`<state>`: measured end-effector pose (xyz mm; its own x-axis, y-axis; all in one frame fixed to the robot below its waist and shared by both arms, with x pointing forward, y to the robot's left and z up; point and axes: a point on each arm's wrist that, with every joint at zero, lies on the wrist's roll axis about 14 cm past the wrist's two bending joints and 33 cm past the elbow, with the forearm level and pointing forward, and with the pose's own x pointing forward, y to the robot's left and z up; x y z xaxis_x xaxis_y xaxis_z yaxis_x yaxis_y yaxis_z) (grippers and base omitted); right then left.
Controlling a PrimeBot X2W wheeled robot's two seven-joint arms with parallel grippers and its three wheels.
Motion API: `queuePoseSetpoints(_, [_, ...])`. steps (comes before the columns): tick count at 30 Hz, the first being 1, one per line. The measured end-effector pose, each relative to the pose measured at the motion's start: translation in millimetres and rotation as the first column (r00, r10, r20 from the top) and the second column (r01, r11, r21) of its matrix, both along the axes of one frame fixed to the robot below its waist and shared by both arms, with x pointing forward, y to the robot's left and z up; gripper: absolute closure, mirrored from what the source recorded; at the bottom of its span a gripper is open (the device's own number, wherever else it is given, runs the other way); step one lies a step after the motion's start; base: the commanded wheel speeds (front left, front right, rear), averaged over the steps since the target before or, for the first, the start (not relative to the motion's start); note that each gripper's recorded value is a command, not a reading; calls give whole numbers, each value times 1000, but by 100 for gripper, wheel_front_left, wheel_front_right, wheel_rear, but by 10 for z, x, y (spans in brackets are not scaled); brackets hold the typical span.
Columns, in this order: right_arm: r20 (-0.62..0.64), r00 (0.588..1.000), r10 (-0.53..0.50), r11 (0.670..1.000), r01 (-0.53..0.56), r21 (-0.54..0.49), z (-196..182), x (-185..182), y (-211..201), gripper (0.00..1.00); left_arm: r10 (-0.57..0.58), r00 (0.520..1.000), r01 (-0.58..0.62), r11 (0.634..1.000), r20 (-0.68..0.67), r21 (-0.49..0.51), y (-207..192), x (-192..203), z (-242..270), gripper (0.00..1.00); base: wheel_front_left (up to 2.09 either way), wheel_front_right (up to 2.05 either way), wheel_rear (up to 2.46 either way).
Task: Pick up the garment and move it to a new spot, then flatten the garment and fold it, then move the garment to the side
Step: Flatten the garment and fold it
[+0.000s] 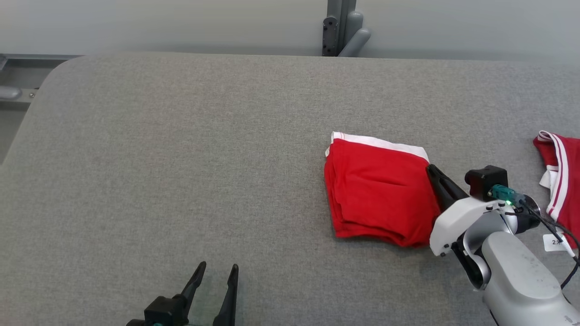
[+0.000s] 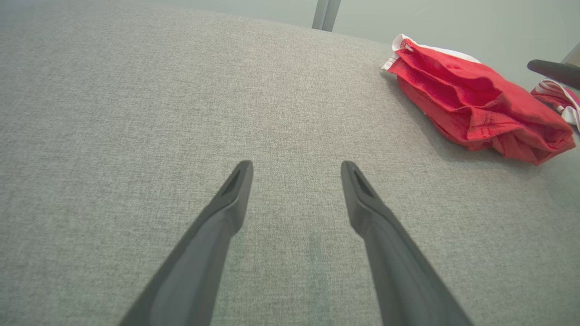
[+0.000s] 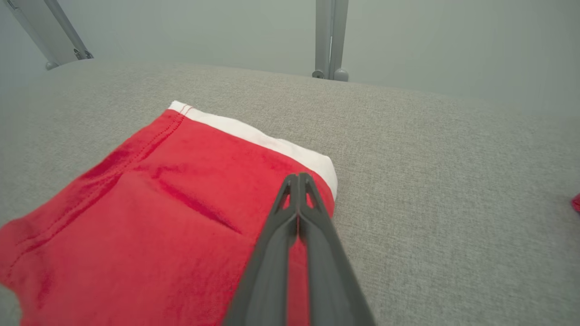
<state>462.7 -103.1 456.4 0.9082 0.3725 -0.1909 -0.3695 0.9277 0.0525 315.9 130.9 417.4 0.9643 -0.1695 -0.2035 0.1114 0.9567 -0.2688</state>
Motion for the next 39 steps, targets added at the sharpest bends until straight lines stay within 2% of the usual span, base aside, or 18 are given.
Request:
queuePoseSetpoints(7, [-30, 999, 46, 999, -46, -17, -230, -125, 148, 100, 38, 999, -38, 999, 11, 3, 110, -4, 34, 0, 0, 0, 0])
queuePoseSetpoints(16, [-138, 986, 95, 995, -92, 28, -562, -579, 380, 100, 49, 999, -49, 999, 7, 1, 136, -70, 24, 0, 0, 0, 0])
queuePoseSetpoints(27, [-163, 973, 160, 985, -146, 93, -569, -708, 761, 100, 41, 999, -41, 999, 12, 6, 135, -45, 33, 0, 0, 0, 0])
queuePoseSetpoints(34, [-137, 977, 163, 984, -150, 95, -486, -828, 724, 100, 55, 998, -55, 998, 18, 3, 170, -145, 46, 0, 0, 0, 0])
queuePoseSetpoints(35, [-120, 983, 142, 986, -129, 107, -428, -807, 665, 96, 55, 998, -55, 999, 21, 1, 164, -160, 55, 0, 0, 0, 0])
queuePoseSetpoints(37, [-65, 993, 94, 988, -85, 130, -265, -769, 513, 53, 61, 998, -61, 998, 31, -2, 174, -199, 81, 0, 0, 0, 0])
queuePoseSetpoints(38, [-28, 997, 67, 988, -63, 141, -156, -754, 433, 6, 65, 997, -65, 998, 38, -4, 183, -214, 100, 0, 0, 0, 0])
queuePoseSetpoints(39, [7, 999, 40, 988, -40, 147, -60, -753, 339, 0, 73, 996, -72, 997, 43, -6, 199, -235, 114, 0, 0, 0, 0])
